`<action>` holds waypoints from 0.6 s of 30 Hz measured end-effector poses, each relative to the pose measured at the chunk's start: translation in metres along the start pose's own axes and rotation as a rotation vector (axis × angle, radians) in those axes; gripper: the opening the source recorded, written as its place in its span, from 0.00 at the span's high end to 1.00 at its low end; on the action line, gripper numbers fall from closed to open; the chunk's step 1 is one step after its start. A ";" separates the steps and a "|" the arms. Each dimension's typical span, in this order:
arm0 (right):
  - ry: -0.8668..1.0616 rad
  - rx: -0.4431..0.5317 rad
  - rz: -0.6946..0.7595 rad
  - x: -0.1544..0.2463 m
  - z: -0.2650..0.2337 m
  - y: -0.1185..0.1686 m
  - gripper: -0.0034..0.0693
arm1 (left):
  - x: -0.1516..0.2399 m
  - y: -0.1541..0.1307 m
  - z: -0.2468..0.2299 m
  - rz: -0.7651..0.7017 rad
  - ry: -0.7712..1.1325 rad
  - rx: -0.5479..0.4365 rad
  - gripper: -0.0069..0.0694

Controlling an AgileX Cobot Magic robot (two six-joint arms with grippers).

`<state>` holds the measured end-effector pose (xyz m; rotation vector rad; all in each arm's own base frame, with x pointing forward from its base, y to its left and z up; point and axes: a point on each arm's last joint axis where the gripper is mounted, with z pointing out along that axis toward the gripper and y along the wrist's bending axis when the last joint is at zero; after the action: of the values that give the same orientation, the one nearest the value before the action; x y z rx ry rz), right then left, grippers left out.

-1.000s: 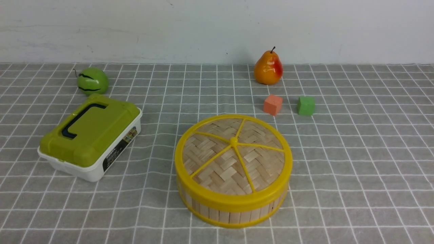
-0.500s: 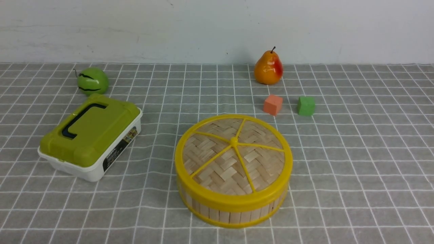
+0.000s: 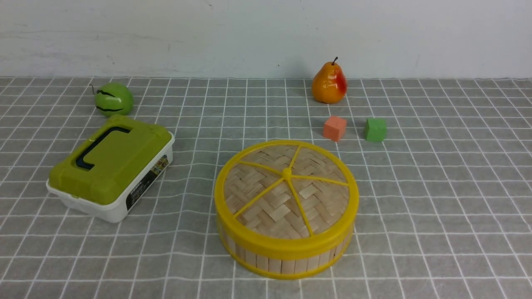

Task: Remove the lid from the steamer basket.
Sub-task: Use the right arm to lift the lid of the steamer

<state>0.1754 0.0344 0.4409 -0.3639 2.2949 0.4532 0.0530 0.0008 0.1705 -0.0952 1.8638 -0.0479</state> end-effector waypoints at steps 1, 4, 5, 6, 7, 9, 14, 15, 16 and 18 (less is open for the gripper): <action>0.002 -0.001 -0.004 -0.003 0.001 0.000 0.95 | 0.000 0.000 0.000 0.000 0.000 0.000 0.60; 0.024 -0.019 -0.071 -0.027 0.011 0.003 0.95 | 0.000 0.000 0.000 0.000 0.000 0.000 0.60; 0.036 -0.021 -0.096 -0.032 0.016 0.006 0.95 | 0.000 0.000 0.000 0.000 0.000 0.000 0.60; 0.061 -0.030 -0.135 -0.040 0.027 0.011 0.95 | 0.000 0.000 0.000 0.000 0.000 0.000 0.60; 0.086 -0.036 -0.167 -0.045 0.037 0.018 0.95 | 0.000 0.000 0.000 0.000 0.000 0.000 0.60; 0.139 -0.033 -0.215 -0.050 0.057 0.028 0.95 | 0.000 0.000 0.000 0.000 0.000 0.000 0.60; 0.300 0.047 -0.333 -0.060 0.132 0.059 0.92 | 0.000 0.000 0.000 0.000 0.000 0.000 0.60; 0.313 0.052 -0.348 -0.060 0.141 0.064 0.91 | 0.000 0.000 0.000 0.000 0.000 0.000 0.60; 0.350 0.069 -0.366 -0.060 0.164 0.069 0.89 | 0.000 0.000 0.000 0.000 0.000 0.000 0.60; 0.369 0.071 -0.382 -0.061 0.179 0.075 0.86 | 0.000 0.000 0.000 0.000 0.000 0.000 0.60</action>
<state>0.2996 0.1853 0.3843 -0.8920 2.5021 0.1157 0.0530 0.0008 0.1705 -0.0952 1.8638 -0.0479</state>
